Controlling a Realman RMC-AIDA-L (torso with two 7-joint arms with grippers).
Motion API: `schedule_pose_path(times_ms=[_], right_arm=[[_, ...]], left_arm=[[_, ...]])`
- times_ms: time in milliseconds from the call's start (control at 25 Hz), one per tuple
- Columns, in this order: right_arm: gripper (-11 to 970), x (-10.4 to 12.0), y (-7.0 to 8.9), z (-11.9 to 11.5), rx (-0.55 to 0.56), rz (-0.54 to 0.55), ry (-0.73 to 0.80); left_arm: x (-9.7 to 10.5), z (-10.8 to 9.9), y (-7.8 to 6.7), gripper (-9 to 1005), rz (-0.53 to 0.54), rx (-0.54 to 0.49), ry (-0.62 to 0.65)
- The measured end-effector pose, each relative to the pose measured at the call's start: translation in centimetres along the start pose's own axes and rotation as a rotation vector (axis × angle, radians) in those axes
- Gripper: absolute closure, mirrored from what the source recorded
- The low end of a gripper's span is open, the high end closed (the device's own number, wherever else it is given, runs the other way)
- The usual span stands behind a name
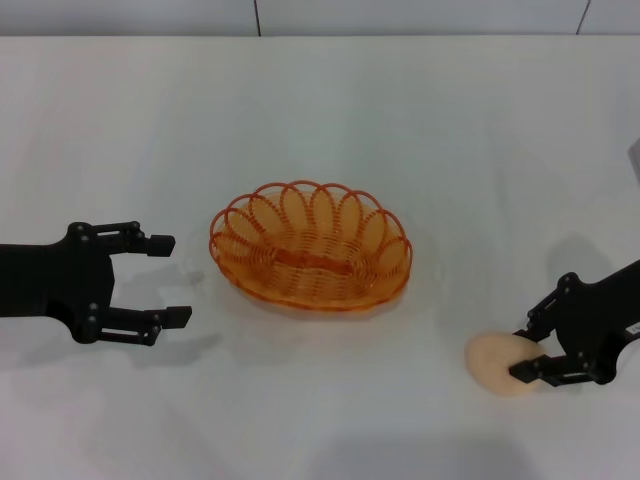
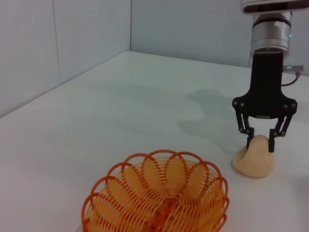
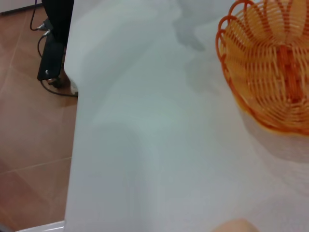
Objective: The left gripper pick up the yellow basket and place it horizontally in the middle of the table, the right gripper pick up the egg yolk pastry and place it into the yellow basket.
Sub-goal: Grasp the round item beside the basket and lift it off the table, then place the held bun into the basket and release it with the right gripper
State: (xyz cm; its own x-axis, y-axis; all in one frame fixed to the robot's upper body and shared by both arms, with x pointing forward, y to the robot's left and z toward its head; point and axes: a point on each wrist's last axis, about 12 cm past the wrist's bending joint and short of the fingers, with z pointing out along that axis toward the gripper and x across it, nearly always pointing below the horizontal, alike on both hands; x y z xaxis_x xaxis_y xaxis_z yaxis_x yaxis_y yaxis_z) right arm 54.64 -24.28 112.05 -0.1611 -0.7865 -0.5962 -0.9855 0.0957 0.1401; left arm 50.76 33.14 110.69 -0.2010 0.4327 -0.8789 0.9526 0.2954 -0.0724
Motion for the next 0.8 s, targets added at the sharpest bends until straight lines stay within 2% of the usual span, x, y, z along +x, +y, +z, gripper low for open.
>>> schedule_pose_path(times_ms=[80,240,400,640,800], right_arm=[[639,0.0,0.0,0.0,0.004,-0.002,-0.005],[691,0.0,0.0,-0.1,0.006,-0.005,-0.009],[725,-0.4,-0.1,-1.2,0.012,-0.006,-0.034],[775,-2.1,-0.4,-4.3,0.058,-0.012,-0.190],[801,-3.3,-0.7,-4.6,0.086,-0.023,-0.312]], left_arm=[[0.0,0.0,0.0,145,-0.001,-0.001,0.000],[0.1,-0.1,-0.1,145,-0.003,-0.002,0.000],[0.3,-0.1,-0.2,145,-0.007,-0.003,0.001],[0.3,0.1,-0.2,145,-0.006,-0.003,-0.003],[0.4,0.6,-0.3,146,-0.008,-0.005,0.000]])
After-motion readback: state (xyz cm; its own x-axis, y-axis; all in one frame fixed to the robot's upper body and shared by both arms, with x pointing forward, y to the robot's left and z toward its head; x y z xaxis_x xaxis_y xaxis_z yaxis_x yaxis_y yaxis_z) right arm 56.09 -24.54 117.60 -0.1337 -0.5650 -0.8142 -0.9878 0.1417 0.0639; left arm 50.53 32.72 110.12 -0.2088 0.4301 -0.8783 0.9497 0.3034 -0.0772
